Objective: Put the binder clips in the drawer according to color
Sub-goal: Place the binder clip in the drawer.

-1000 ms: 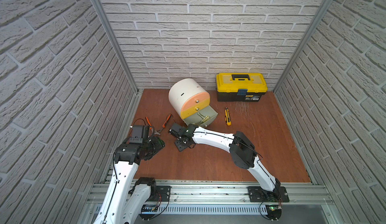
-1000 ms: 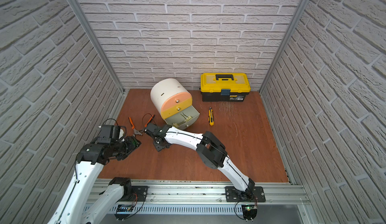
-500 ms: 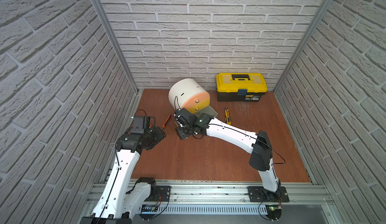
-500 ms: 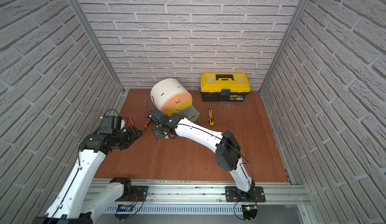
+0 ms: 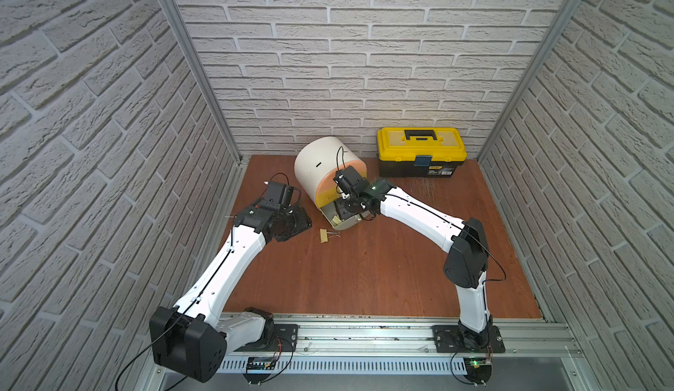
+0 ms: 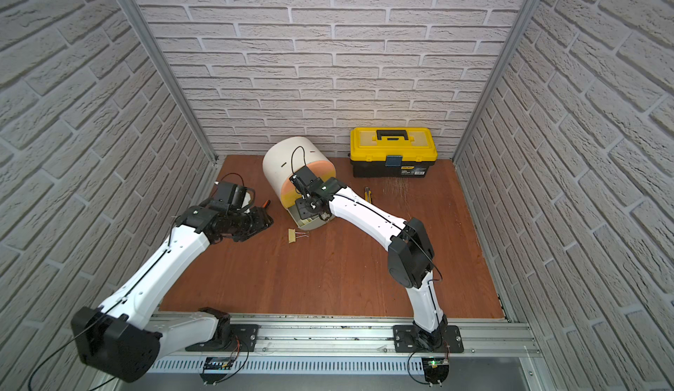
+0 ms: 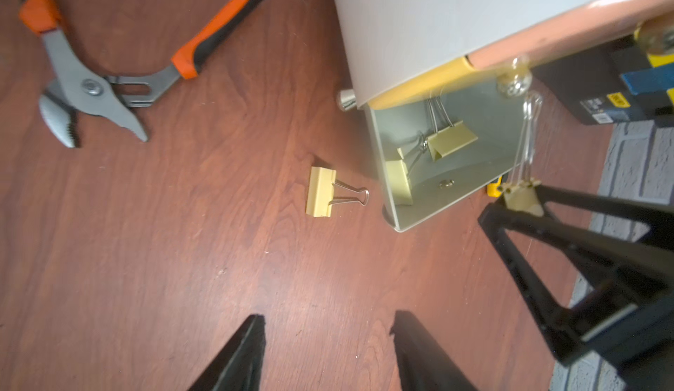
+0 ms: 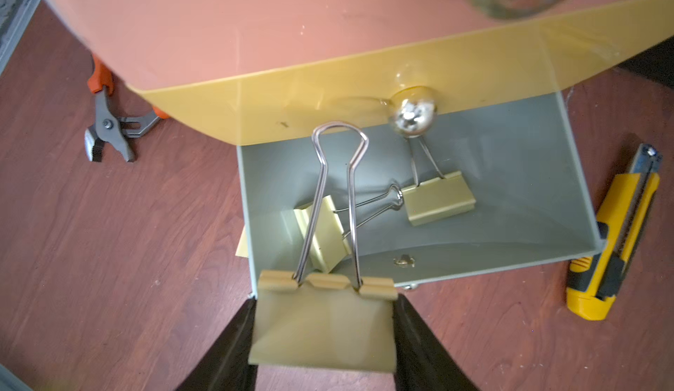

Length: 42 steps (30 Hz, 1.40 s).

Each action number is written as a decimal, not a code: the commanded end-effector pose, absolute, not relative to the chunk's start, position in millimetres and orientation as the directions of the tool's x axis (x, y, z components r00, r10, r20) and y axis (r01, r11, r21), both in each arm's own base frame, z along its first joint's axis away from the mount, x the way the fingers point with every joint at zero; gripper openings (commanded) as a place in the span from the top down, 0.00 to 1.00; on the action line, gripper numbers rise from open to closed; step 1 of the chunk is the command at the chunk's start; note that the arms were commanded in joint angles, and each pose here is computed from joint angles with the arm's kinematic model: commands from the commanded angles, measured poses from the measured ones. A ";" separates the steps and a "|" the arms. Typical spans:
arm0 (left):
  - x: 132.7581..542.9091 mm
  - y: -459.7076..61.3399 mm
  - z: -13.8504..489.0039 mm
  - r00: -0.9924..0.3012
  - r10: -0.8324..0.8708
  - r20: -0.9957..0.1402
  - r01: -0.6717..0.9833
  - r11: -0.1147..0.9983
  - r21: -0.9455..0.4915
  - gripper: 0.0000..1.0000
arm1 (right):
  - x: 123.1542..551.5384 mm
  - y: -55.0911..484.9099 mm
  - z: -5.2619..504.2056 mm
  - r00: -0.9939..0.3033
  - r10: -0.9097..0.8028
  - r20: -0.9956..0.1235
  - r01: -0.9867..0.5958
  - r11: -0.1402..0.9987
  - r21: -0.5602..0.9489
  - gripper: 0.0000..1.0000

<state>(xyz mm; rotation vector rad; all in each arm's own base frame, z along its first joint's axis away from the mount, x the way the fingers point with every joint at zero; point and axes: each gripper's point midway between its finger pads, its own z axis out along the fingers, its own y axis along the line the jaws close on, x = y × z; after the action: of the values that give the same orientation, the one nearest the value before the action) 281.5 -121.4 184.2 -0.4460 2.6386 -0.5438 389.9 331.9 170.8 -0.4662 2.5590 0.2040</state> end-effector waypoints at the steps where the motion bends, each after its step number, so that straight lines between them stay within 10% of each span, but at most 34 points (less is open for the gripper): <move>1: 294.8 -134.2 188.0 -0.853 -0.388 -0.349 -0.195 0.857 -0.476 0.39 | 395.9 327.0 177.2 -0.790 -0.290 -0.541 -0.363 0.931 0.031 0.56; 20: 297.3 -140.8 149.0 -0.875 -0.411 -0.257 -0.242 0.830 -0.503 0.39 | 416.9 326.4 164.0 -0.791 -0.285 -0.541 -0.337 0.942 -0.004 0.35; 42: 311.0 -137.1 94.4 -0.905 -0.368 -0.215 -0.252 0.869 -0.426 0.35 | 396.4 312.4 215.1 -0.761 -0.237 -0.604 -0.338 0.939 0.058 0.34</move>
<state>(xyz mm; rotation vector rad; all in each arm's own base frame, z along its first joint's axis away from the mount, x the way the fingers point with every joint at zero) 303.7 -138.8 106.4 -0.4998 2.7499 -0.5962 402.3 320.7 172.1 -0.4541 2.5498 0.1505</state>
